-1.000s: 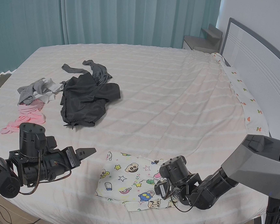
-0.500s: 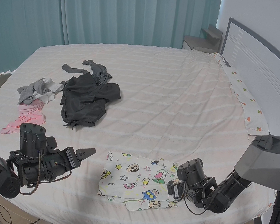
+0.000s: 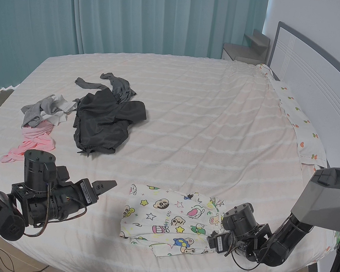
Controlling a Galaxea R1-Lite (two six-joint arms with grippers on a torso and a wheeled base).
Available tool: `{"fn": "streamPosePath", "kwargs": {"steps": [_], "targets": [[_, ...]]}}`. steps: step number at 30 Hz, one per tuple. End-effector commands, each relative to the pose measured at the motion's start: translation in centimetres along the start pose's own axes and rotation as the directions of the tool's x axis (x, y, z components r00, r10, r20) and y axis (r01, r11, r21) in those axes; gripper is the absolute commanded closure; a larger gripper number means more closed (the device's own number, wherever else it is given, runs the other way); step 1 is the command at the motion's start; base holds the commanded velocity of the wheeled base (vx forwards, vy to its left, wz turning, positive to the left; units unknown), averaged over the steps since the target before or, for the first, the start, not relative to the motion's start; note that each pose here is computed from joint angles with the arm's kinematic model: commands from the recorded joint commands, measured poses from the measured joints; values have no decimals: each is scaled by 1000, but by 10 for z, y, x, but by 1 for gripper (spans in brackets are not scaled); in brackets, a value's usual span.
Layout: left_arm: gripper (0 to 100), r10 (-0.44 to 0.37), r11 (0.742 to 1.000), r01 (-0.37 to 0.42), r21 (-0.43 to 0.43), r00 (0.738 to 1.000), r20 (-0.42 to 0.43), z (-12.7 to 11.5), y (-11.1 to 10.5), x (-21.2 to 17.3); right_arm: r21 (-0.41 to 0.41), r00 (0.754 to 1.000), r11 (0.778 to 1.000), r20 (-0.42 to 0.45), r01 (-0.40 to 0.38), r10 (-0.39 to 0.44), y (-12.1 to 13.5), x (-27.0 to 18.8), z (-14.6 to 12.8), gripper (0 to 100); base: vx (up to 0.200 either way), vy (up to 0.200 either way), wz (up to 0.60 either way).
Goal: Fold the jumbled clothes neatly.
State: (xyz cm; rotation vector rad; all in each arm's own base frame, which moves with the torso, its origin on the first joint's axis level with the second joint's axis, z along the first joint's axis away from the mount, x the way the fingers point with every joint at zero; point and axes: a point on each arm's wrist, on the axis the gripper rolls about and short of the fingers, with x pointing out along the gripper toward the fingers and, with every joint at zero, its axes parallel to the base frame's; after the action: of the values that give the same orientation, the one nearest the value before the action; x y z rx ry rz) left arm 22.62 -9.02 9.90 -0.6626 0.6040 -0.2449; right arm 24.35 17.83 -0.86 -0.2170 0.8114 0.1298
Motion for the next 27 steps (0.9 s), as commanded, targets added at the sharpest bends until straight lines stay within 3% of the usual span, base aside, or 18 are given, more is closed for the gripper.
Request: {"fn": "streamPosePath", "kwargs": {"steps": [1, 12, 14, 15, 18, 24, 27], "targets": [[0, 1, 1000, -1, 0, 1000, -2, 0, 0, 0, 61, 999, 998, 31, -8, 6, -3, -2, 10, 0, 0, 0, 0], [0, 2, 1000, -2, -1, 1000, 1, 0, 0, 0, 100, 1000, 995, 1, -21, 21, -16, -10, 3, 0, 0, 0, 0], [0, 1, 1000, -1, -1, 1000, 0, 0, 0, 0, 135, 999, 990, 14, -46, 45, -16, -15, 6, 0, 0, 0, 0], [0, 2, 1000, -2, -1, 1000, 1, 0, 0, 0, 186, 994, 977, 30, -106, 102, -16, -25, 10, 0, 0, 0, 0], [0, 2, 1000, -2, -1, 1000, 1, 0, 0, 0, 223, 984, 959, 49, -176, 170, -20, -37, 16, 0, 0, 0, 0], [0, 1, 1000, -1, -1, 1000, 3, 0, 0, 0, 263, 987, 952, 56, -158, 149, -36, -38, 18, 0, 0, 0, 0], [0, -1, 1000, 1, -1, 1000, 3, 1, 0, 0, 292, 979, 936, 103, -198, 175, -41, -42, 28, 0, 0, 0, 0]]}}
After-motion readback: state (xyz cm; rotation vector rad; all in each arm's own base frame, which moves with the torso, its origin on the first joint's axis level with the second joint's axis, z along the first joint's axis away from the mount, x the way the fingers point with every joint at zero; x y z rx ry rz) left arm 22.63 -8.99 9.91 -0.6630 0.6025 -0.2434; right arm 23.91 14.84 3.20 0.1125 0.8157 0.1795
